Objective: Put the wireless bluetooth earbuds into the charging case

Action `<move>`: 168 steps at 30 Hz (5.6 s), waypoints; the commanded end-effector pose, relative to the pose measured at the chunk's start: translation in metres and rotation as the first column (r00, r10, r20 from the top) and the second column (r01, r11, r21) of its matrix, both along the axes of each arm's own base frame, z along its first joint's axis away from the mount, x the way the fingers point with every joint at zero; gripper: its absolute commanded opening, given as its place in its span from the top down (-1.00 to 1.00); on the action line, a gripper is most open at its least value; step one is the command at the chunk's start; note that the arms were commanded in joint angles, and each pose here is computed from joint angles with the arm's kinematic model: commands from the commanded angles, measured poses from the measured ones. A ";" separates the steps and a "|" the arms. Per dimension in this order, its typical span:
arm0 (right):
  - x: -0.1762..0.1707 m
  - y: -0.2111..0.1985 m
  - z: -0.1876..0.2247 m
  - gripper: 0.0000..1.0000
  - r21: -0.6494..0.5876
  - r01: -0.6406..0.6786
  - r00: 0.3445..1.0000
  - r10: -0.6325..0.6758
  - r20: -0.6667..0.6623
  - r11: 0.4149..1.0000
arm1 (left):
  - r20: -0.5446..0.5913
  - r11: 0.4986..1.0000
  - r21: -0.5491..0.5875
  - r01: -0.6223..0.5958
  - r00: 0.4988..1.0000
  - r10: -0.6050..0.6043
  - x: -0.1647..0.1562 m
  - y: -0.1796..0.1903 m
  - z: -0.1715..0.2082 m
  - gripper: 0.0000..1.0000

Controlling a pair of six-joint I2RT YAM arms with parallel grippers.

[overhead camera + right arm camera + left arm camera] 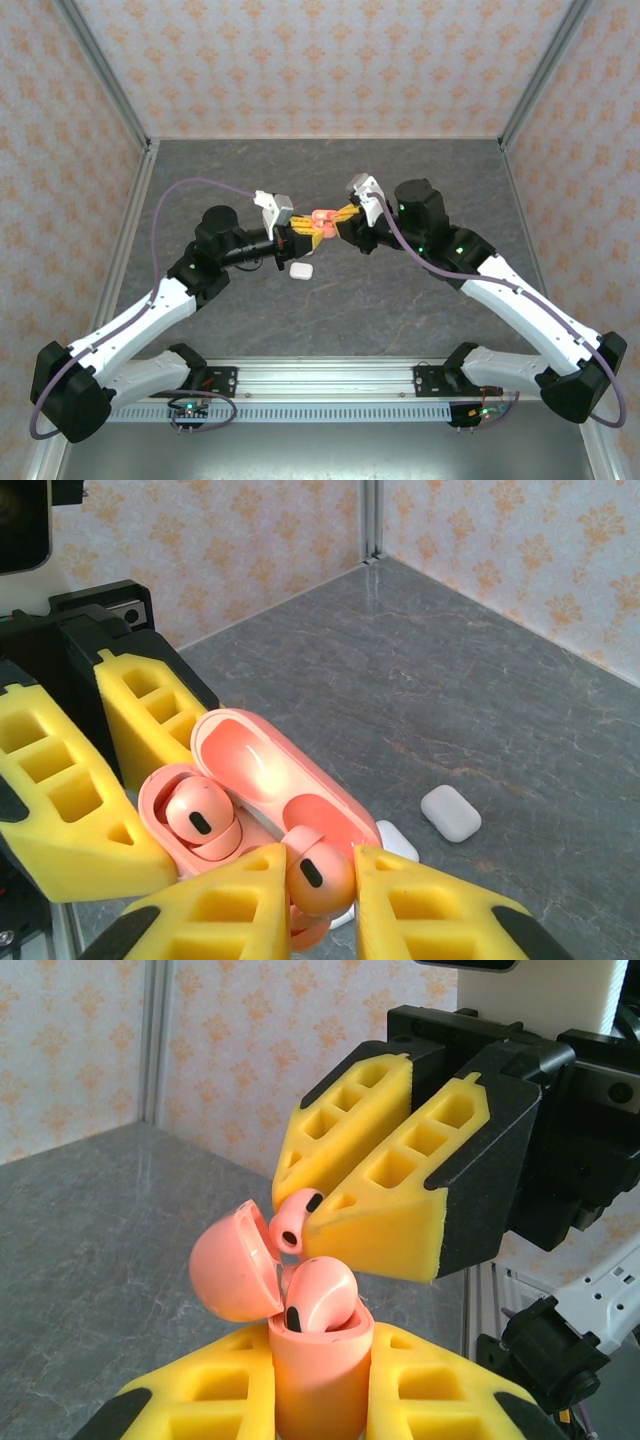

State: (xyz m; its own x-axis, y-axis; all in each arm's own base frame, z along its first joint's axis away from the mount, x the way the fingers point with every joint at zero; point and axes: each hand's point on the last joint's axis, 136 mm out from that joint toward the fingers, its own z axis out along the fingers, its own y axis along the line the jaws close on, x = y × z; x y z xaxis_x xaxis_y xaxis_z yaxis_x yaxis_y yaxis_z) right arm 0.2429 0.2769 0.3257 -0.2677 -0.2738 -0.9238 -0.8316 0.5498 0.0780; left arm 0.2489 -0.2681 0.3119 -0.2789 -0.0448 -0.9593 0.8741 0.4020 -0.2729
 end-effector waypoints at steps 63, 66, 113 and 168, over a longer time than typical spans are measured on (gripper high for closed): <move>-0.037 0.008 0.071 -0.30 0.467 -0.291 0.913 0.388 -0.123 0.835 | 0.105 0.996 -0.087 0.017 0.994 -0.008 -0.009 0.001 0.042 1.00; -0.044 0.004 0.074 -0.28 0.462 -0.305 0.916 0.389 -0.098 0.833 | 0.107 0.996 -0.083 0.013 0.994 -0.004 -0.008 0.001 0.042 1.00; 0.057 -0.079 0.004 -0.98 0.408 0.442 0.897 -0.395 -0.199 0.799 | -0.711 0.928 0.289 -0.233 0.597 0.371 -0.033 0.055 -0.231 1.00; 0.072 -0.202 -0.061 -0.98 0.002 0.846 0.532 -0.845 -0.052 0.533 | -0.162 0.551 0.521 -0.652 0.558 0.813 0.048 0.145 -0.141 -0.64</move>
State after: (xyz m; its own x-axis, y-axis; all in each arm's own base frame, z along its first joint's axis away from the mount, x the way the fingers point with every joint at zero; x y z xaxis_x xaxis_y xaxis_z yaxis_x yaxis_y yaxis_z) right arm 0.3134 0.1208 0.2748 -0.4175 0.1600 -0.8945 -0.1642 0.9549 0.2474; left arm 0.2798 -0.1557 0.1479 -0.7072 -0.1649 -0.6875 0.1363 0.9224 -0.3615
